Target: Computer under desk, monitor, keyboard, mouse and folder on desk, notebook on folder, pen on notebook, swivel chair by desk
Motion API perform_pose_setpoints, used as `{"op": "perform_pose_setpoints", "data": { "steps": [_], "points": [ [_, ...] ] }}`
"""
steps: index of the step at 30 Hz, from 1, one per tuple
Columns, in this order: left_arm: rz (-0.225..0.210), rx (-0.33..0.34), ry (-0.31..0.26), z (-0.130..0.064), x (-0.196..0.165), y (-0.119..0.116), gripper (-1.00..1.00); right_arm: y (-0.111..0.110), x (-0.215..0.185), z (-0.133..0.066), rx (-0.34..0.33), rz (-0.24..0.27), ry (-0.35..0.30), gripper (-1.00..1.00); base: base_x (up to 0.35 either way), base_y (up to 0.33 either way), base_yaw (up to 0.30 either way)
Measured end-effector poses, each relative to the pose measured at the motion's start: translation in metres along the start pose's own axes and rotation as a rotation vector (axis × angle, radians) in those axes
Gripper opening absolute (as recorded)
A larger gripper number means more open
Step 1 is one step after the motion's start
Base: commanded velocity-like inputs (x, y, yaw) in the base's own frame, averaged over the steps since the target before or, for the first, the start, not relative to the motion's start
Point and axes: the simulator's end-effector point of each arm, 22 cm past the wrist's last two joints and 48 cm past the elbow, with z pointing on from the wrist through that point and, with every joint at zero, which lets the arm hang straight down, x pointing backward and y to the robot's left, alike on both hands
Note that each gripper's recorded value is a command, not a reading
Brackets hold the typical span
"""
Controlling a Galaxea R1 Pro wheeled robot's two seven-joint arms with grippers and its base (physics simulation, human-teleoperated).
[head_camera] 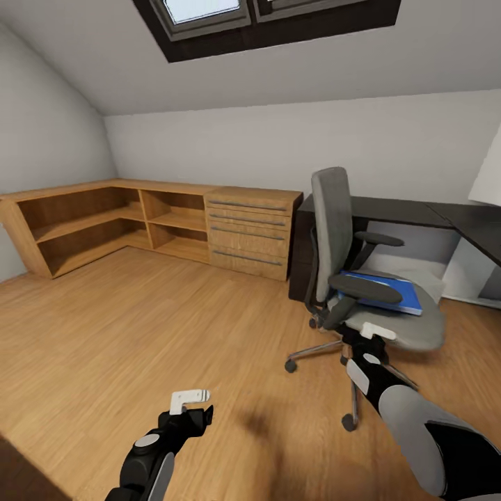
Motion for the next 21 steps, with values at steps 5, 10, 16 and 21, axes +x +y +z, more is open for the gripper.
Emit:
{"op": "perform_pose_setpoints", "data": {
  "steps": [5, 10, 16, 21],
  "points": [
    [0.001, 0.0, 0.001, 0.0, 0.0005, -0.0003, 1.0, 0.0004, 0.0001, -0.0001, -0.001, -0.003, 0.0, 1.0, 0.0, 0.0, 0.186],
    [0.001, 0.0, 0.0, 0.0, 0.0001, -0.0004, 1.0, 0.0, 0.0007, -0.0003, -0.001, -0.003, 0.001, 1.0, 0.0, 0.0, 0.02],
    [0.002, 0.0, 0.0, 0.0001, 0.0, -0.0004, 1.0, 0.0008, 0.0008, -0.0004, -0.004, -0.007, 0.0, 1.0, -0.001, 0.0, -0.087],
    [0.002, 0.0, 0.0, 0.0004, 0.0001, -0.0001, 1.0, -0.0004, 0.0012, -0.0001, 0.0, -0.004, 0.001, 1.0, -0.235, 0.0, -0.239]
  ]
}}
